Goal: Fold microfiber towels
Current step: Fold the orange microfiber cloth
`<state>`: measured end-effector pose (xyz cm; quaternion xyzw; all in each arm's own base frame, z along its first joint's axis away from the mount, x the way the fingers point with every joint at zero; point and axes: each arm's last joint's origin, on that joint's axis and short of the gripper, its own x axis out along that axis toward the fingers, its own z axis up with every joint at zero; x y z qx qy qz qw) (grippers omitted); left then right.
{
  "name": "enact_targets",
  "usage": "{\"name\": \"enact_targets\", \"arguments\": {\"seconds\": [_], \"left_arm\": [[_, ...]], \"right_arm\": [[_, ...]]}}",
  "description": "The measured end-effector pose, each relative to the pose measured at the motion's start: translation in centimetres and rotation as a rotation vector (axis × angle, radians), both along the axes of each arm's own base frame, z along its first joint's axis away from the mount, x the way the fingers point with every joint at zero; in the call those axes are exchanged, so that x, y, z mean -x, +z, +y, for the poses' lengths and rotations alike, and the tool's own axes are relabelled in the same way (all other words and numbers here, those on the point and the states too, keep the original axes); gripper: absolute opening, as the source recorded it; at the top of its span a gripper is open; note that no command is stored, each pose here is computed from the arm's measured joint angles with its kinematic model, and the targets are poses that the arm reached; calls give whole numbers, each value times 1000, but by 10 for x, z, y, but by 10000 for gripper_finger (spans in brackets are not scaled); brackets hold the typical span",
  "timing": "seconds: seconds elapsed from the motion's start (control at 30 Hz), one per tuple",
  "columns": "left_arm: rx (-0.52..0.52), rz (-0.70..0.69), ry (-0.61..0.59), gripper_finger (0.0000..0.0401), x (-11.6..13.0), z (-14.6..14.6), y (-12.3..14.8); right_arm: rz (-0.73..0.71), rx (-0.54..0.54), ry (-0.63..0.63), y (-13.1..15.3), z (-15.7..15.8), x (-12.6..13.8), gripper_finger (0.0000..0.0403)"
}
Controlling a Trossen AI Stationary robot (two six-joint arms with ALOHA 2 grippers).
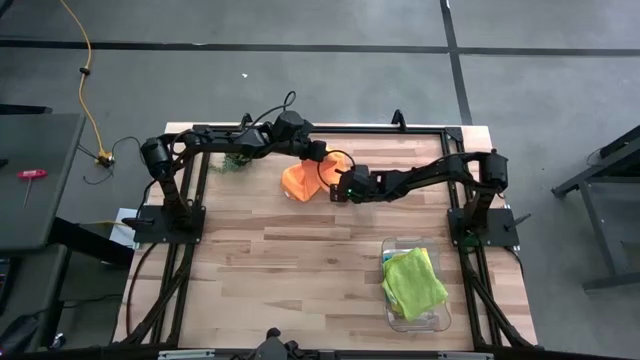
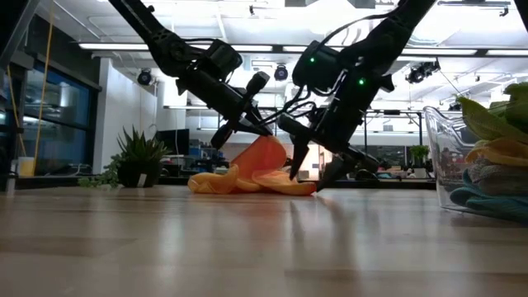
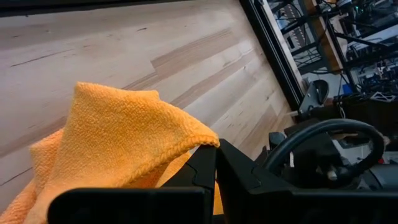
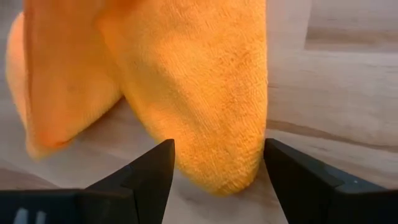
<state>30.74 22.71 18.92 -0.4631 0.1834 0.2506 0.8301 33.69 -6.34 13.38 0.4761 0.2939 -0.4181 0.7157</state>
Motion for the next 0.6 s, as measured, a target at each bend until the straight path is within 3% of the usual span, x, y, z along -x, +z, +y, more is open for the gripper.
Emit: {"name": "enact_targets", "arguments": {"seconds": [0.43, 0.6], "left_arm": [[0, -1, 0, 0, 0, 0, 0], [1, -2, -3, 0, 0, 0, 0]], "right_arm": [[-123, 22, 45, 8, -2, -10, 239], [-94, 34, 69, 6, -2, -9, 181]]}}
